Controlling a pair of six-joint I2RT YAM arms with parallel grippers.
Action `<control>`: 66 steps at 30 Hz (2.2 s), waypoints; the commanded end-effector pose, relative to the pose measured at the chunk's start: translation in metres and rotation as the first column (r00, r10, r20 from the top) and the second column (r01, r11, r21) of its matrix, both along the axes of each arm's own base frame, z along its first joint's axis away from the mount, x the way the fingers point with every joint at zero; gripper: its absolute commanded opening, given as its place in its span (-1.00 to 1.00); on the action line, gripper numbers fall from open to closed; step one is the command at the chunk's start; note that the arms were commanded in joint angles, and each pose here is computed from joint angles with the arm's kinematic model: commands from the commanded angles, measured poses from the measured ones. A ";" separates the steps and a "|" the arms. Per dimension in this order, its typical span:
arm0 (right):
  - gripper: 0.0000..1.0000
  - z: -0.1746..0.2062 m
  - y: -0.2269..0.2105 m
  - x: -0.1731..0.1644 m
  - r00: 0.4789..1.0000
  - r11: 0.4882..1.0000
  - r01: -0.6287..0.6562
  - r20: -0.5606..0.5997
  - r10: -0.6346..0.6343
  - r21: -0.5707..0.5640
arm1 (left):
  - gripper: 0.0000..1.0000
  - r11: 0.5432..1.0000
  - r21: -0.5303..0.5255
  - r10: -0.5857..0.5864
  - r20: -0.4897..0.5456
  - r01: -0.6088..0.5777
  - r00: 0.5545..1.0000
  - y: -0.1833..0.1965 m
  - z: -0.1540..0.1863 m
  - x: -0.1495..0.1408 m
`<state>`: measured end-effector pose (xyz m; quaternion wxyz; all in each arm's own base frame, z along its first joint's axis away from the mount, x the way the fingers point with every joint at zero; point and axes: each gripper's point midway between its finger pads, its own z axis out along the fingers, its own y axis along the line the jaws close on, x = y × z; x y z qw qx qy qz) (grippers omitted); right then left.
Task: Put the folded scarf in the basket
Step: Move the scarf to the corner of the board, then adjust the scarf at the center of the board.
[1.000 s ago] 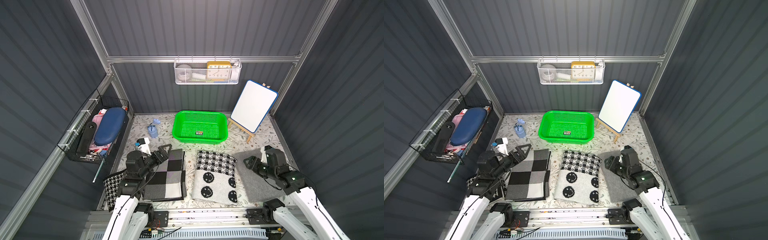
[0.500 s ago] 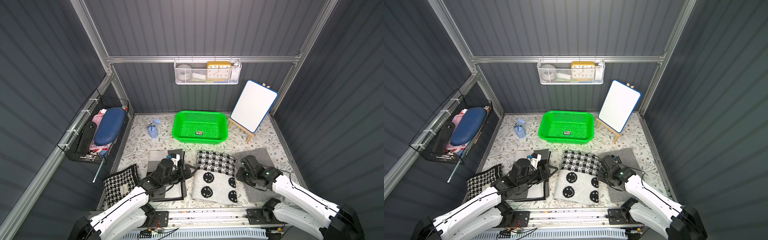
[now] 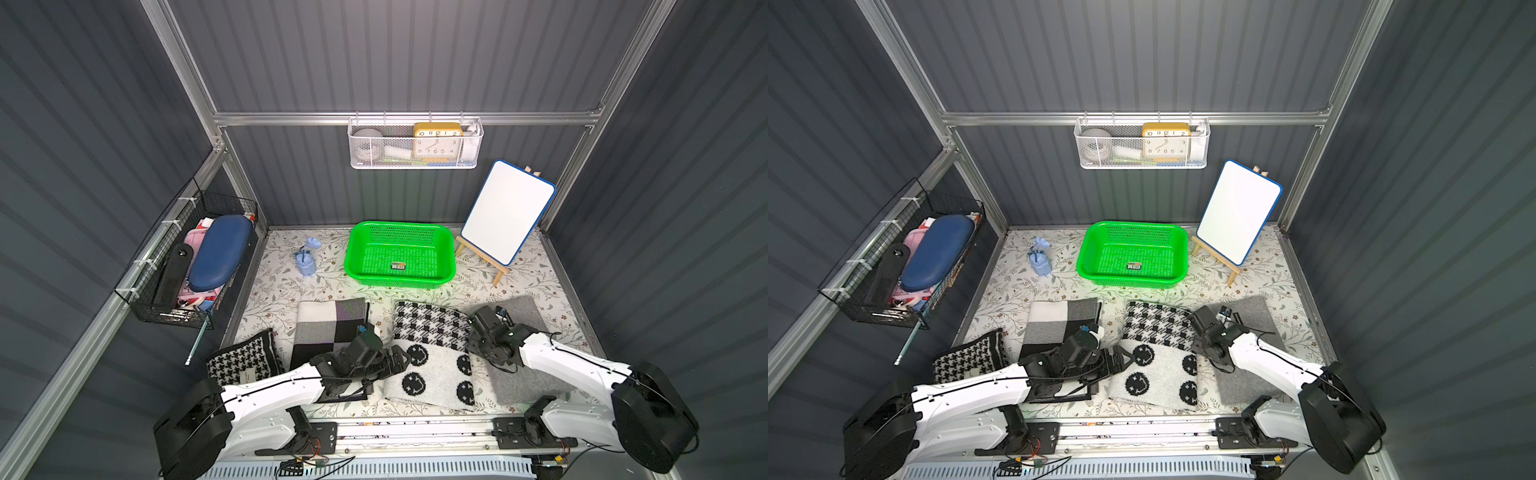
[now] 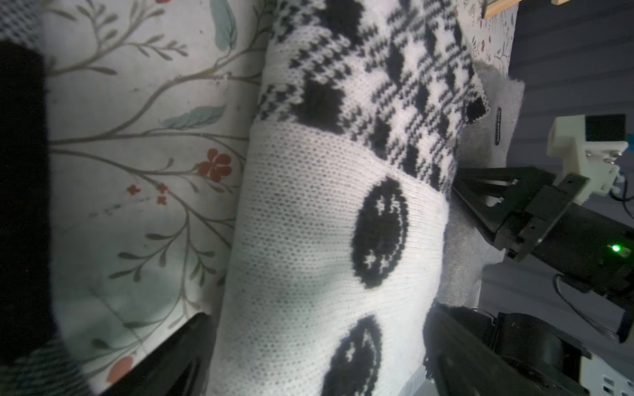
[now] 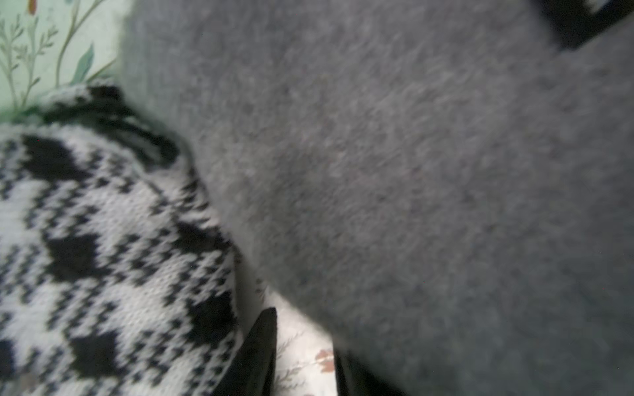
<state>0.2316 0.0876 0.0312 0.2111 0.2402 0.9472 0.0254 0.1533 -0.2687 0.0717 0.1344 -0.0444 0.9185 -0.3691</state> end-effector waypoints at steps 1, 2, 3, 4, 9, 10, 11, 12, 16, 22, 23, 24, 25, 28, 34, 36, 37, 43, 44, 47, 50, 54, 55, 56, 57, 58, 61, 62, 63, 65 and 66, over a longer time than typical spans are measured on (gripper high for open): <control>-0.32 0.001 -0.043 0.003 0.992 0.985 0.127 0.020 -0.125 -0.120 | 0.98 1.000 -0.016 0.010 0.000 -0.010 1.000 -0.005 0.007 0.001; -0.30 -0.001 -0.052 0.004 0.988 0.981 0.156 0.021 -0.154 -0.116 | 0.99 1.000 -0.012 0.008 -0.006 -0.008 1.000 -0.004 0.005 0.000; -0.30 -0.004 -0.056 0.005 0.981 0.979 0.192 0.018 -0.192 -0.072 | 0.99 1.000 -0.007 0.014 -0.017 -0.014 1.000 -0.003 0.002 -0.001; -0.30 -0.005 -0.053 0.011 0.982 0.982 0.189 0.032 -0.188 -0.026 | 0.99 1.000 -0.001 0.019 -0.027 -0.019 0.999 -0.001 -0.001 -0.002; -0.13 0.008 -0.047 0.025 0.985 0.985 0.168 0.035 -0.169 0.042 | 0.99 0.999 0.033 0.041 -0.065 -0.039 0.997 0.005 -0.013 -0.006; -0.07 0.010 -0.041 0.026 0.989 0.987 0.144 0.031 -0.147 0.068 | 0.98 0.998 0.049 0.051 -0.072 -0.047 0.996 0.007 -0.015 -0.006; -0.03 0.021 -0.030 0.031 0.992 0.987 0.102 0.066 -0.110 0.123 | 0.97 0.996 0.069 0.061 -0.081 -0.056 0.995 0.011 -0.019 -0.007; 0.06 0.025 -0.021 0.034 0.994 0.985 0.062 0.082 -0.075 0.161 | 0.97 0.995 0.079 0.065 -0.087 -0.058 0.994 0.012 -0.022 -0.007; 0.42 0.040 0.015 0.045 0.985 0.943 -0.087 0.172 0.032 0.321 | 0.90 0.995 0.095 0.040 -0.108 -0.030 0.993 0.010 -0.029 -0.011; 0.52 0.042 0.044 0.054 0.976 0.912 -0.181 0.178 0.122 0.367 | 0.62 0.996 0.088 0.000 -0.107 0.010 0.994 0.000 -0.034 -0.010; 0.52 0.036 0.046 0.054 0.979 0.915 -0.183 0.147 0.137 0.359 | 0.55 0.996 0.089 -0.001 -0.110 0.011 0.994 0.000 -0.035 -0.010; 0.52 0.033 0.049 0.054 0.981 0.921 -0.185 0.121 0.152 0.344 | 0.44 0.996 0.090 -0.006 -0.113 0.016 0.994 -0.002 -0.036 -0.010; 0.52 0.028 0.050 0.053 0.982 0.927 -0.184 0.093 0.162 0.327 | 0.34 0.995 0.096 -0.009 -0.115 0.020 0.993 -0.003 -0.038 -0.010; 0.51 0.018 0.052 0.053 0.984 0.935 -0.177 0.054 0.169 0.309 | 0.04 0.993 0.118 -0.005 -0.117 0.019 0.993 -0.004 -0.041 -0.006; -0.14 0.000 0.050 0.042 0.987 0.943 -0.152 -0.002 0.160 0.295 | -0.54 0.989 0.146 0.034 -0.118 -0.016 0.992 0.001 -0.050 -0.003; -0.58 -0.002 0.049 0.035 0.987 0.944 -0.150 -0.009 0.160 0.295 | -0.59 0.987 0.158 0.036 -0.083 -0.022 0.996 0.000 -0.048 0.004; -0.73 -0.003 0.048 0.031 0.987 0.944 -0.148 -0.009 0.158 0.294 | -0.60 0.986 0.166 0.030 -0.065 -0.019 0.997 -0.002 -0.047 0.008; -0.98 0.001 0.035 -0.010 0.995 0.949 -0.098 0.005 0.101 0.299 | -0.57 0.984 0.179 0.023 -0.006 -0.022 1.000 0.004 -0.040 0.063; -0.98 0.001 0.033 -0.019 0.996 0.949 -0.085 0.011 0.086 0.304 | -0.42 0.987 0.159 0.004 0.025 -0.008 1.000 0.002 -0.034 0.075; -0.74 0.005 0.034 -0.040 0.997 0.936 -0.078 0.039 0.069 0.343 | 0.80 0.984 0.178 -0.052 0.134 0.028 0.990 -0.012 -0.009 0.107; -0.06 0.017 0.024 -0.054 0.996 0.937 -0.073 0.070 0.052 0.341 | 0.99 0.973 0.228 -0.066 0.179 0.024 0.982 -0.019 0.013 0.127; 0.38 0.049 0.005 -0.052 0.982 0.955 -0.092 0.184 0.040 0.281 | 0.99 0.976 0.212 -0.005 0.196 -0.038 0.981 -0.004 0.029 0.120; 0.41 0.057 0.000 -0.049 0.976 0.962 -0.090 0.214 0.034 0.258 | 0.99 0.977 0.205 0.013 0.189 -0.053 0.982 0.002 0.030 0.115; 0.45 0.067 -0.004 -0.046 0.969 0.967 -0.092 0.246 0.032 0.236 | 0.99 0.979 0.192 0.035 0.174 -0.069 0.984 0.009 0.033 0.107; 0.49 0.076 -0.005 -0.042 0.960 0.970 -0.111 0.275 0.048 0.217 | 0.99 0.980 0.180 0.057 0.153 -0.085 0.987 0.015 0.034 0.100; 0.51 0.083 -0.004 -0.039 0.953 0.970 -0.127 0.296 0.062 0.205 | 0.99 0.982 0.164 0.069 0.140 -0.092 0.988 0.019 0.036 0.092; 0.55 0.098 0.006 -0.022 0.936 0.968 -0.188 0.329 0.124 0.168 | 0.99 0.985 0.133 0.089 0.147 -0.109 0.985 0.032 0.045 0.077; 0.54 0.100 0.011 -0.014 0.933 0.966 -0.209 0.329 0.150 0.153 | 0.99 0.987 0.114 0.103 0.128 -0.117 0.986 0.037 0.045 0.069; 0.55 0.100 0.017 -0.006 0.932 0.963 -0.229 0.317 0.176 0.140 | 0.99 0.990 0.082 0.105 0.106 -0.114 0.989 0.038 0.046 0.061; 0.55 0.098 0.024 0.010 0.933 0.959 -0.258 0.290 0.215 0.119 | 0.99 0.994 0.026 0.099 0.079 -0.101 0.992 0.038 0.047 0.047; 0.56 0.095 0.026 0.018 0.937 0.959 -0.259 0.271 0.221 0.113 | 0.99 0.995 0.006 0.095 0.063 -0.096 0.993 0.038 0.045 0.040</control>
